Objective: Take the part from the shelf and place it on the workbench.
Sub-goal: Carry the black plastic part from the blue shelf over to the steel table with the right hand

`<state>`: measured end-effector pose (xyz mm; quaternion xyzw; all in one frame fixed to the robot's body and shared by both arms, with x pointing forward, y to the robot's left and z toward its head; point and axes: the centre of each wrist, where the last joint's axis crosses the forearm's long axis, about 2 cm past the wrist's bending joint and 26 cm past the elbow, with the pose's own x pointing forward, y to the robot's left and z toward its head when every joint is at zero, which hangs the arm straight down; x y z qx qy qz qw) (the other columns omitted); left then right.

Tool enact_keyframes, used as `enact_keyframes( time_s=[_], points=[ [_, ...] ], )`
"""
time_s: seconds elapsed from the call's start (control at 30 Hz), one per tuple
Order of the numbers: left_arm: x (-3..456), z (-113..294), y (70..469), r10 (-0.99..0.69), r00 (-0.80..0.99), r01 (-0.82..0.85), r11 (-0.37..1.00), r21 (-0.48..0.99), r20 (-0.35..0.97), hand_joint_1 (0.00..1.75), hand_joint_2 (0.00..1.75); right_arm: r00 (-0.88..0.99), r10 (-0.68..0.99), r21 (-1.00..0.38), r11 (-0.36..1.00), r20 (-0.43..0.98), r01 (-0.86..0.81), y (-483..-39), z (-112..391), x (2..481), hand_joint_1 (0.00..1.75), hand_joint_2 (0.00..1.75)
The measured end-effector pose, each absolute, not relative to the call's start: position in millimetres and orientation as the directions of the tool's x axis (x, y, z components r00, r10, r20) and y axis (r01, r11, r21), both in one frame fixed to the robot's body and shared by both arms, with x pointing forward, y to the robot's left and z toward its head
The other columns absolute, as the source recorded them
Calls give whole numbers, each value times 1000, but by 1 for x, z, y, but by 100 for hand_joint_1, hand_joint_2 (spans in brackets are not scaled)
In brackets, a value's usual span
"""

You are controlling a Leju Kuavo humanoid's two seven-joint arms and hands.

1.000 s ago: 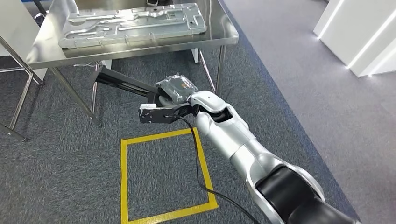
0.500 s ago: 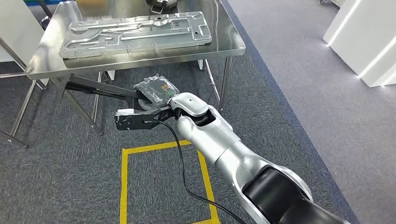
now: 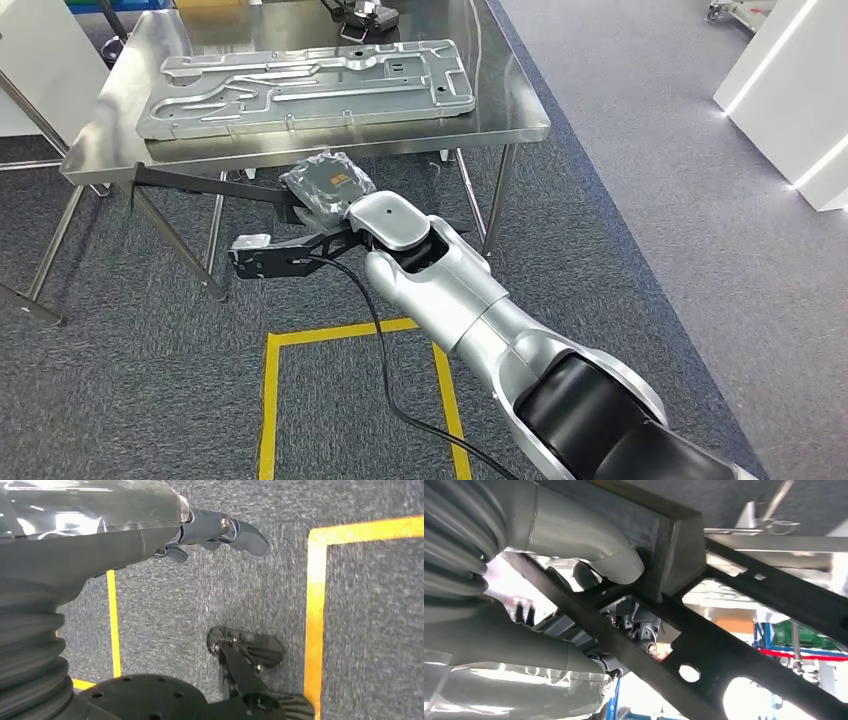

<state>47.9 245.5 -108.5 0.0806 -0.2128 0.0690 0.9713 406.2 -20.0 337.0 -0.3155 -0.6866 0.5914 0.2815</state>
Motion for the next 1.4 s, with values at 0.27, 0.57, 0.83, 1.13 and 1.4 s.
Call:
enact_keyframes(
  time_s=[0.27,0.57,0.83,1.13,1.4],
  points=[
    [50,-108,244,95,899,-163,979,126,428,0,175,-603,779,-973,-38,-172,228,-13,350,403,175,175],
    [44,-109,244,92,905,-157,980,124,415,0,175,-566,779,-953,-128,-269,276,-13,351,403,175,175],
    [46,-108,243,94,903,-159,980,124,419,0,175,-534,757,-915,-213,-377,344,-11,356,403,175,175],
    [48,-108,239,94,902,-157,980,118,422,0,175,-505,709,-860,-305,-492,409,-4,360,400,175,175],
    [48,-108,239,90,904,-154,981,121,418,0,175,-495,683,-837,-358,-537,414,-1,353,402,175,175]
  ],
)
